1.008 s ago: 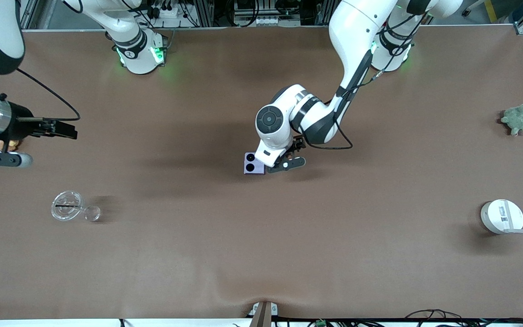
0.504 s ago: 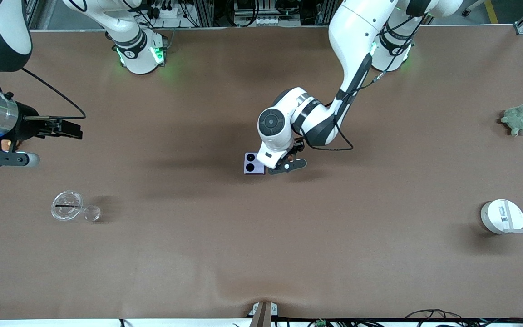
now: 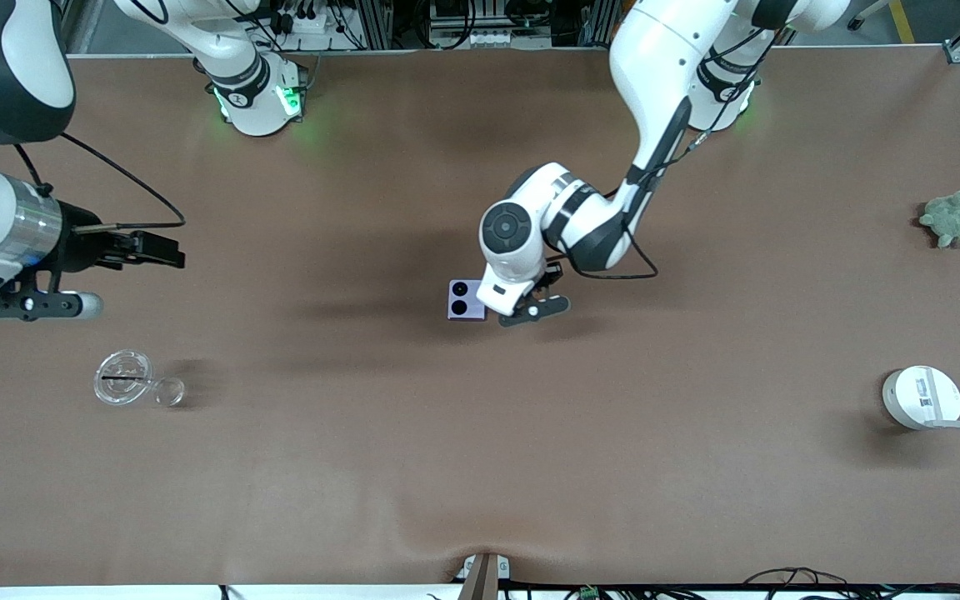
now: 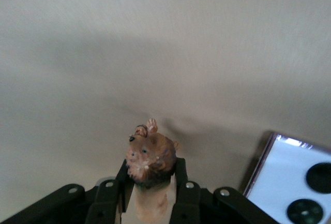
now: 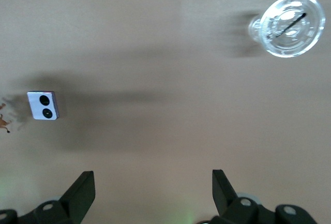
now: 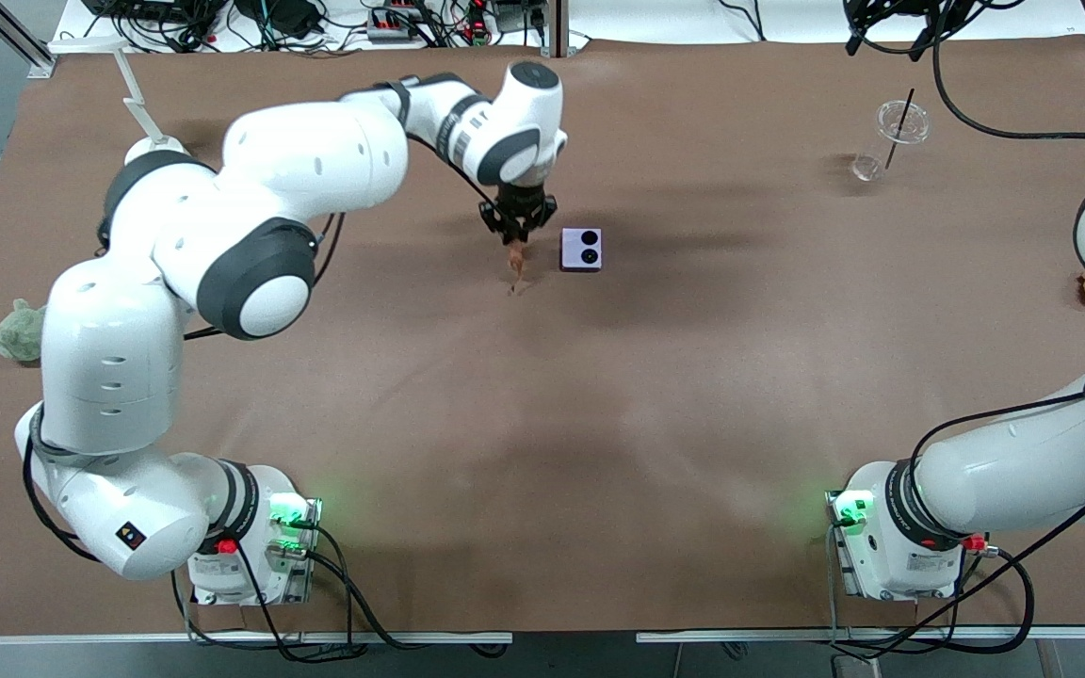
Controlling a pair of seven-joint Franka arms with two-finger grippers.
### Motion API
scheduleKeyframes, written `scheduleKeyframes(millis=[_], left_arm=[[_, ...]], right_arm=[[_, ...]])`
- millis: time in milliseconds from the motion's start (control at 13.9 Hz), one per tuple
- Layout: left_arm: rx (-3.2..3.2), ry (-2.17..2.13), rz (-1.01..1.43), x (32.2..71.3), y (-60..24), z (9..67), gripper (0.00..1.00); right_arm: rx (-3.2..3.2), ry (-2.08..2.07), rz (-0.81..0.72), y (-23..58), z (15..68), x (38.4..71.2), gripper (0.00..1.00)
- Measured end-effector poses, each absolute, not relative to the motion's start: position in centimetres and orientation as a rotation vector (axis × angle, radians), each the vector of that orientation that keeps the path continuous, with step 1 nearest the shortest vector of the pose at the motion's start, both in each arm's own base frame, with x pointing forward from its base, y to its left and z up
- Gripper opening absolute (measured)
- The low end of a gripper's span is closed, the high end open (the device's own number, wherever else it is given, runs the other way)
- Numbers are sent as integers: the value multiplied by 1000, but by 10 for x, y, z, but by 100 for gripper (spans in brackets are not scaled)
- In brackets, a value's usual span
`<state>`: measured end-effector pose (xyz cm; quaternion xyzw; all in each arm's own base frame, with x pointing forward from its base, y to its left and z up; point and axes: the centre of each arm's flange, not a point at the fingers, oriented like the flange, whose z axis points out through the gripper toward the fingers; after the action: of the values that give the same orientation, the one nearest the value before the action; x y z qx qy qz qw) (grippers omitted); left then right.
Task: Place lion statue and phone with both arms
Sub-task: 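Carry the lion toward the white lamp while the right gripper reaches the phone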
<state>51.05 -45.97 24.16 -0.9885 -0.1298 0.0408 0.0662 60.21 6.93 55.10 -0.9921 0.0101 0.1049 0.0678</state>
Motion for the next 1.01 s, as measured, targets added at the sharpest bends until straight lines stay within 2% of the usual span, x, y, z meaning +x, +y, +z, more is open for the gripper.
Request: scheduleKeyframes(millis=[216,432,648,1008], left_arm=[[-2998,-579,64,563,-398,324,35],[-2969,-767,45,611,-290,395,35],[-2961,-760,86,640,-202,402,35],[-2925,-545,182,663,-77,360,35]], right_arm=[[-2935,16,334,82,546,603,100],[-2909,-48,371,115,529,605,100],[-2914,-132,356,162,499,614,100],[-2907,-266,409,247,440,610,100]])
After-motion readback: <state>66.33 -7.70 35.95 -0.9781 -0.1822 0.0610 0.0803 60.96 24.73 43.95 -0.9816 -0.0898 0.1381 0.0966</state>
